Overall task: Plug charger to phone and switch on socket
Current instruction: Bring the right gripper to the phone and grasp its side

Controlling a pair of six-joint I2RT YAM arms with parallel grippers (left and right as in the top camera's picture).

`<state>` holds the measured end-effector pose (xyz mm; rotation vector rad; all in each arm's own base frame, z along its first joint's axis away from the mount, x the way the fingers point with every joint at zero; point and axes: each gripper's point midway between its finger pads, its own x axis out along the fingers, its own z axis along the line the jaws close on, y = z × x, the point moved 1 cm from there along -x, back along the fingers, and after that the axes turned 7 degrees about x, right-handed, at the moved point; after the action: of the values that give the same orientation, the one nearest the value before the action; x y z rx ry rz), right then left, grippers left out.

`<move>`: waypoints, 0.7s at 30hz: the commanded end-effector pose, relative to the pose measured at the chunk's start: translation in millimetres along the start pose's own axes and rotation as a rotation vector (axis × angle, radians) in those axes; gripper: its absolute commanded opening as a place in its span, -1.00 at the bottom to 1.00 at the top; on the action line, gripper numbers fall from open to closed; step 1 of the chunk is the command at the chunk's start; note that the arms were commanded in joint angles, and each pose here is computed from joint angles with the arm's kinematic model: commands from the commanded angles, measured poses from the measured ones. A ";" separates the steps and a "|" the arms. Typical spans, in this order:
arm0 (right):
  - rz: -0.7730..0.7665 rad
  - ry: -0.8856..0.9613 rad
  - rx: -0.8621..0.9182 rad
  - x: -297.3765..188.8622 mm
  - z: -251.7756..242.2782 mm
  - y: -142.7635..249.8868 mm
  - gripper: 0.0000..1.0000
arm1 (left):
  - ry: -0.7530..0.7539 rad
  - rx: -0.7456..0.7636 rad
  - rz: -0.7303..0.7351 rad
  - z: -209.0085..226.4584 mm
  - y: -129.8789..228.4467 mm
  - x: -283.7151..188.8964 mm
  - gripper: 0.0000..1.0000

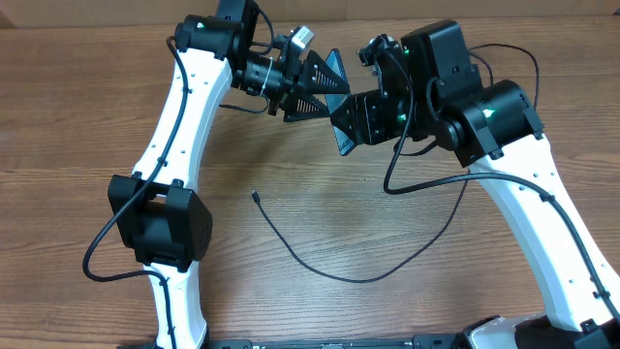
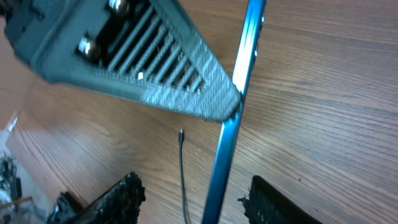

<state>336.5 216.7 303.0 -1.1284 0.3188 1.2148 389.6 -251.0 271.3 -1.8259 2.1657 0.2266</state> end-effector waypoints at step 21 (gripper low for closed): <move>0.060 0.053 0.029 27.4 -8.9 5.1 -0.93 | 0.047 0.071 0.004 -24.1 5.1 -0.5 0.29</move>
<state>350.1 215.5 266.1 -1.1444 0.4678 1.2062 389.3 -251.0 267.6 -1.8127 2.1515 0.2434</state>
